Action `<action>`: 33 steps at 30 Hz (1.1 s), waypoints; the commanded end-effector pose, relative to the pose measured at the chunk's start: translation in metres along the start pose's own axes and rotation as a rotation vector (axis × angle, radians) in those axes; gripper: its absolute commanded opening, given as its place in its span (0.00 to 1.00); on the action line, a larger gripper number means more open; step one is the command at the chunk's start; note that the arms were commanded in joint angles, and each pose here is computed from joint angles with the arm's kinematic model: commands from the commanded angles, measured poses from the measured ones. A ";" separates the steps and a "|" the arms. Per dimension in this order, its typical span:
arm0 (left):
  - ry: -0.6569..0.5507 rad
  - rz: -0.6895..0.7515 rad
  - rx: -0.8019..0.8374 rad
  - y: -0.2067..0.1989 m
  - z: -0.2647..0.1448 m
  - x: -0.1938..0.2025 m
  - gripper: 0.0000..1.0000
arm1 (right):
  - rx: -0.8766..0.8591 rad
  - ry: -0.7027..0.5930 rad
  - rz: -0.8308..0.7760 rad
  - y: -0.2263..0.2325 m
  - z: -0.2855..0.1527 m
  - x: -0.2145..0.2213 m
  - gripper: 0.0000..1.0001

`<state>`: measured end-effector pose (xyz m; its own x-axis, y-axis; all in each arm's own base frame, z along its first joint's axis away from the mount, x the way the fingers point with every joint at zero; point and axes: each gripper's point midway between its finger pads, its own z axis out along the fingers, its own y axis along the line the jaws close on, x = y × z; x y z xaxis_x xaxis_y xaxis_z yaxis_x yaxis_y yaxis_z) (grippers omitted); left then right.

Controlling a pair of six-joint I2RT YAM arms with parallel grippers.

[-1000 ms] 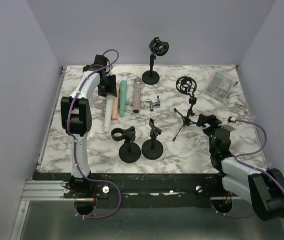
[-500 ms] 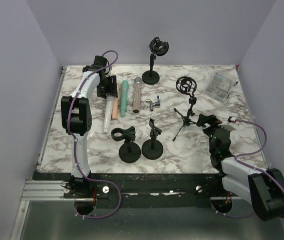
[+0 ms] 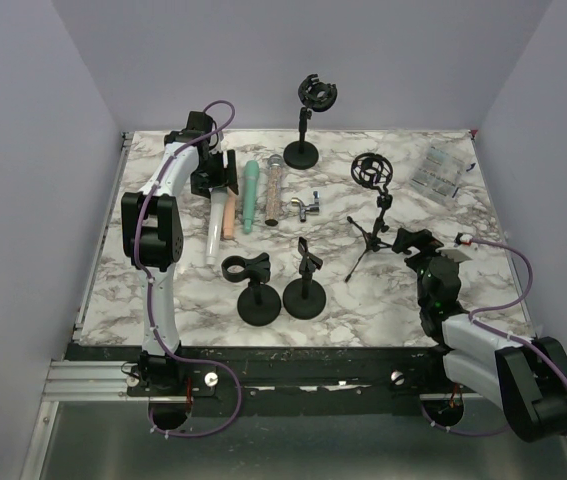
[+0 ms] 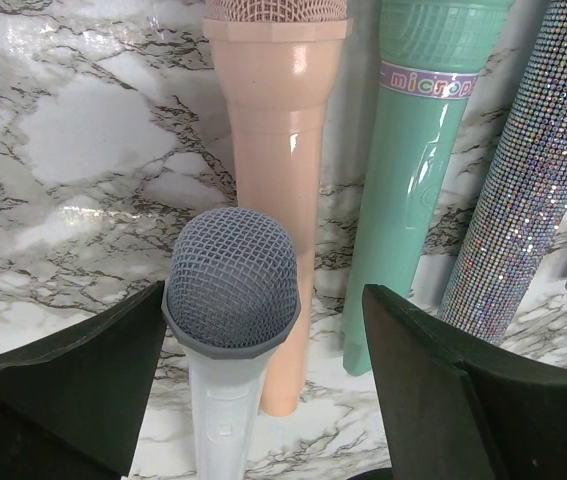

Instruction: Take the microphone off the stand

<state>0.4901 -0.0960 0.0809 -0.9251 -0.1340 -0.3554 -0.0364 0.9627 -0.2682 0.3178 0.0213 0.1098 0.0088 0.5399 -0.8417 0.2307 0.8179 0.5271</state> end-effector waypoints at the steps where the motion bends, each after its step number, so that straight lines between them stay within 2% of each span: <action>1: -0.024 -0.008 0.026 -0.004 -0.007 -0.007 0.81 | -0.023 -0.030 0.019 0.011 0.004 -0.011 1.00; 9: -0.023 -0.006 0.034 -0.006 -0.008 -0.006 0.82 | -0.022 -0.026 0.017 0.011 0.004 -0.010 1.00; 11: -0.026 -0.005 0.034 -0.005 -0.009 -0.007 0.88 | -0.022 -0.026 0.017 0.011 0.004 -0.010 1.00; 20: -0.024 -0.005 0.042 -0.007 -0.010 -0.006 0.90 | -0.021 -0.027 0.016 0.011 0.004 -0.011 1.00; 26: -0.025 -0.005 0.045 -0.007 -0.012 -0.005 0.93 | -0.022 -0.027 0.016 0.011 0.004 -0.011 1.00; 27: -0.027 -0.004 0.044 -0.007 -0.012 -0.006 0.98 | -0.022 -0.027 0.016 0.011 0.004 -0.011 1.00; 33: -0.028 -0.006 0.045 -0.008 -0.013 -0.005 0.98 | -0.022 -0.029 0.016 0.011 0.004 -0.011 1.00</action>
<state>0.4904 -0.0978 0.0810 -0.9249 -0.1348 -0.3555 -0.0319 0.9593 -0.2807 0.3197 0.0217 0.1133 0.0152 0.5411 -0.8408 0.2265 0.8172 0.5300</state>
